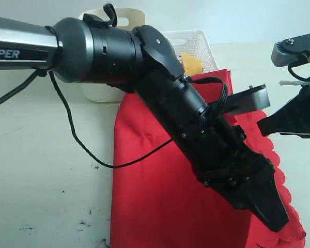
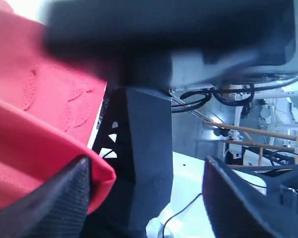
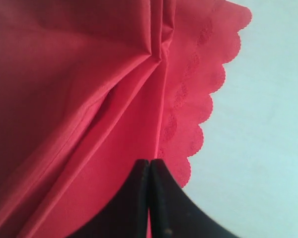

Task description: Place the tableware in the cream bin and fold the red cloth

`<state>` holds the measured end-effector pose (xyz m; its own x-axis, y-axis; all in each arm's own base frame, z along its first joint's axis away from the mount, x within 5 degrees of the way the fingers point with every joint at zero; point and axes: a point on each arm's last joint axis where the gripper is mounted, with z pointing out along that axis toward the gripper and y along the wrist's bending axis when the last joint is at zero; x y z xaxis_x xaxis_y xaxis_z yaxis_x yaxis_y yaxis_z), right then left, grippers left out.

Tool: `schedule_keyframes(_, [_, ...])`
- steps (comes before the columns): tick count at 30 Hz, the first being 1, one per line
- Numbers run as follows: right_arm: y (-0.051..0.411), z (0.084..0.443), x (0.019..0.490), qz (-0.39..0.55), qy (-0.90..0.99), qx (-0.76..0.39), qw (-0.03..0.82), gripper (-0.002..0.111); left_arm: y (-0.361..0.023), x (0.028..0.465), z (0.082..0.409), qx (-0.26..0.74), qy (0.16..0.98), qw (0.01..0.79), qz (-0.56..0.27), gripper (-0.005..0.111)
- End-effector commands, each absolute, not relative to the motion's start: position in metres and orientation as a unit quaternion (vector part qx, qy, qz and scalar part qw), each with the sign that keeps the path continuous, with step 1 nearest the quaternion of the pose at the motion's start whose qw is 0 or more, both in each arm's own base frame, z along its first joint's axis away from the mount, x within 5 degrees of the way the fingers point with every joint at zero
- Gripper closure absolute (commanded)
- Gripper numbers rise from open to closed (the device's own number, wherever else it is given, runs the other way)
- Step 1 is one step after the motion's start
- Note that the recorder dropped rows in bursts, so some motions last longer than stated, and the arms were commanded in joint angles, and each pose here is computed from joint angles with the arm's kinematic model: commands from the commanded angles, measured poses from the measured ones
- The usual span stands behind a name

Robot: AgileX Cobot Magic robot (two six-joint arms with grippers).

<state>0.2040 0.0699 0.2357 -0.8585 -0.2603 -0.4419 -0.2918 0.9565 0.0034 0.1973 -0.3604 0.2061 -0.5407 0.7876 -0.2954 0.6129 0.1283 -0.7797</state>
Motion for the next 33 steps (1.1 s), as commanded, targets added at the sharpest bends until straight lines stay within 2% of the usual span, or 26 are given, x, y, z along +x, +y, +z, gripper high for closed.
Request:
schedule_keyframes(1, [0.071, 0.238, 0.204, 0.04, 0.962, -0.144, 0.23, 0.108, -0.354, 0.199, 0.221, -0.482, -0.738, 0.076, 0.466, 0.045])
schedule_keyframes(7, [0.074, 0.239, 0.206, 0.056, 0.959, -0.134, 0.243, 0.108, -0.364, 0.186, 0.216, -0.479, -0.731, 0.095, 0.476, 0.045])
schedule_keyframes(12, [0.078, 0.241, 0.208, 0.081, 0.956, -0.118, 0.256, 0.108, -0.384, 0.153, 0.199, -0.508, -0.711, 0.132, 0.468, 0.045])
schedule_keyframes(17, [0.082, 0.238, 0.211, 0.101, 0.954, -0.122, 0.254, 0.108, -0.394, 0.128, 0.198, -0.533, -0.688, 0.143, 0.472, 0.045])
schedule_keyframes(24, [0.086, 0.216, 0.224, 0.09, 0.962, -0.121, 0.228, 0.108, -0.388, 0.126, 0.22, -0.55, -0.681, 0.121, 0.469, 0.045])
schedule_keyframes(33, [0.089, 0.207, 0.235, 0.091, 0.96, -0.111, 0.241, 0.108, -0.359, 0.149, 0.232, -0.537, -0.738, 0.106, 0.394, 0.045])
